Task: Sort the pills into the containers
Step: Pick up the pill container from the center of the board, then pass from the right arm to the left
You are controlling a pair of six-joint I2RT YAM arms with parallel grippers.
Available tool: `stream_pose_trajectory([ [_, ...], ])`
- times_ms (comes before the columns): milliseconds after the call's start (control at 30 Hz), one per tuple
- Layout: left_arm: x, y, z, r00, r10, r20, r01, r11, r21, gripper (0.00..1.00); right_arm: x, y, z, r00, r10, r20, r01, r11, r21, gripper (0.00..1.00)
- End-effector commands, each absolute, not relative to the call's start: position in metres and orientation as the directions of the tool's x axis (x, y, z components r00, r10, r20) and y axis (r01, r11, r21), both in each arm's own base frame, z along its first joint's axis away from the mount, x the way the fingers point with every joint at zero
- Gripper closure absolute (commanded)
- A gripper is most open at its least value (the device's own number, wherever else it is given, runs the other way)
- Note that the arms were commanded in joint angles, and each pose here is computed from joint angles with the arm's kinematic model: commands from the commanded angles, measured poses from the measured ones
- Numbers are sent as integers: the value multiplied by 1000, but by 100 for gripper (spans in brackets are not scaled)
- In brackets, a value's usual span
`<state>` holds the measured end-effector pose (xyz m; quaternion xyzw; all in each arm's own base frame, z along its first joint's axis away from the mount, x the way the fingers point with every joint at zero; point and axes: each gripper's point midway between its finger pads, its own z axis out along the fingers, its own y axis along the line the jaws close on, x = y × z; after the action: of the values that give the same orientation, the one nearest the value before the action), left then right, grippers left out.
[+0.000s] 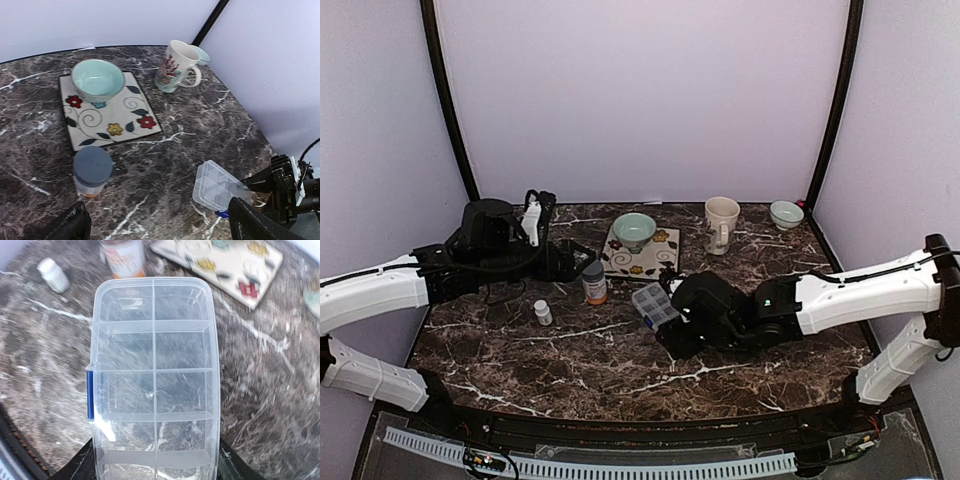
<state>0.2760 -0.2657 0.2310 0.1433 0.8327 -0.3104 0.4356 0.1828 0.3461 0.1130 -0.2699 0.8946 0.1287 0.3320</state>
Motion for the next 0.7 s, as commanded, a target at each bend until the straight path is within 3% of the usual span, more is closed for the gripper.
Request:
stream_pose_trajectory([
  [0, 256, -294, 250, -669, -17, -743, 581, 611, -537, 1, 173, 360, 150, -492, -469, -734, -703, 711, 17, 70],
  [200, 250, -301, 262, -804, -5, -595, 531, 444, -721, 3, 164, 371, 184, -363, -492, -791, -786, 618, -24, 69],
  [667, 229, -317, 262, -860, 119, -496, 505, 325, -799, 7, 157, 383, 215, -207, -486, -849, -860, 505, -79, 68],
])
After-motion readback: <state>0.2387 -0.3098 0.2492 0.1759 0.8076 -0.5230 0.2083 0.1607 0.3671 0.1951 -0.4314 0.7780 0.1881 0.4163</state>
